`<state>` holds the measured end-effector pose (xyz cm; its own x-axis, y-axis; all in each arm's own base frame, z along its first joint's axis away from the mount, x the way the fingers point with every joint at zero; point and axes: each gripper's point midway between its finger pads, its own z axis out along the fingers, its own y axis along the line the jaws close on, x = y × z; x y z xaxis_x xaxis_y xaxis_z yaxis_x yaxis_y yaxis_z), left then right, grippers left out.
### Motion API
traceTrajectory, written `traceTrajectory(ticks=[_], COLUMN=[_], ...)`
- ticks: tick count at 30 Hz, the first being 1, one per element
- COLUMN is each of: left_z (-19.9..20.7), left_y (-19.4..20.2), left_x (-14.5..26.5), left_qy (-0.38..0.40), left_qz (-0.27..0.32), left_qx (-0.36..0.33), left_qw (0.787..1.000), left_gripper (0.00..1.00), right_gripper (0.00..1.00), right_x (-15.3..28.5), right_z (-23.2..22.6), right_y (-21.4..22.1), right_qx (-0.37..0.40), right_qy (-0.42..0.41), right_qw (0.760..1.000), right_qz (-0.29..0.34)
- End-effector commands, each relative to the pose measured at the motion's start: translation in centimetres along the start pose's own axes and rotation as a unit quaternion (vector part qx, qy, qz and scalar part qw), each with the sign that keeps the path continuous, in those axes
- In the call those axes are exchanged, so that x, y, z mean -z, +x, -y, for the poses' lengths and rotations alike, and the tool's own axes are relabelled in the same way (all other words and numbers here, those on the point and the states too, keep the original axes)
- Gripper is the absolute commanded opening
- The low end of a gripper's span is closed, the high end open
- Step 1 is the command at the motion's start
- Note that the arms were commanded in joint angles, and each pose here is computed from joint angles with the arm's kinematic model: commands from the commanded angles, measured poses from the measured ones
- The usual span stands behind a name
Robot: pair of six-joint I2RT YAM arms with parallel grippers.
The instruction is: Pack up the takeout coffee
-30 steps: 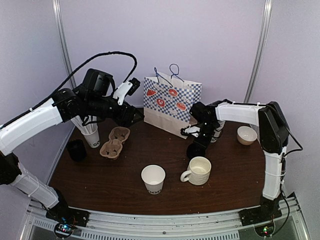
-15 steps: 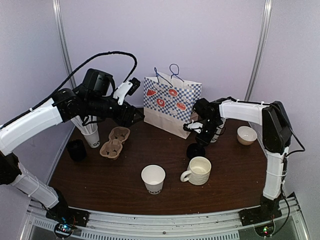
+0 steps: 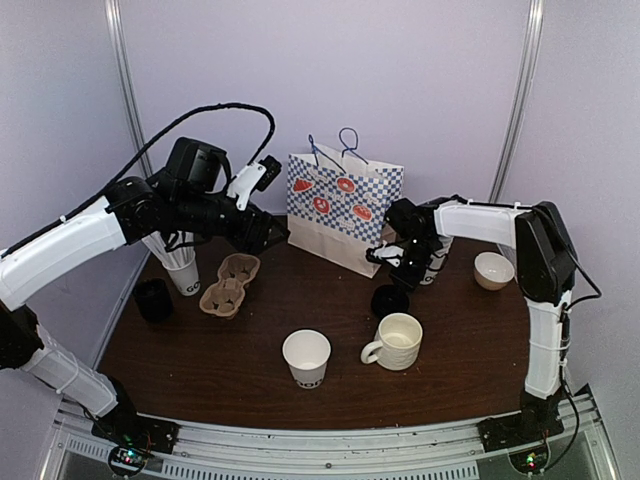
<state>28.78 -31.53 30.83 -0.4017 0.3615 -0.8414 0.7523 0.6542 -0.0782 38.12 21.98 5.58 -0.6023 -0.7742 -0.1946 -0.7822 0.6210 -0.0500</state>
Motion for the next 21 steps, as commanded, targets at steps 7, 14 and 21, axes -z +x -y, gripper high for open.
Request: traceTrajectory(ticks=[7,14,21], left_z=[0.1,1.3,6.1], left_y=[-1.0,-1.2,-3.0], left_x=[-0.5,-0.8,0.5], left_qy=[0.008,0.043,0.127], left_qz=[0.023,0.036,0.153], left_qx=[0.005,-0.001,-0.104], left_qw=[1.000,0.998,0.974], left_gripper=[0.63,0.64,0.76], right_gripper=[0.01,0.01,0.01], right_x=[5.0,8.0,16.4], right_z=[-0.6,-3.0,-8.2], right_y=[-1.0,-2.1,-5.6], right_qx=[-0.020,-0.021,-0.001], right_qy=[-0.016,-0.077,-0.228], right_qw=[0.998,0.992,0.947], right_qz=[0.052,0.101,0.226])
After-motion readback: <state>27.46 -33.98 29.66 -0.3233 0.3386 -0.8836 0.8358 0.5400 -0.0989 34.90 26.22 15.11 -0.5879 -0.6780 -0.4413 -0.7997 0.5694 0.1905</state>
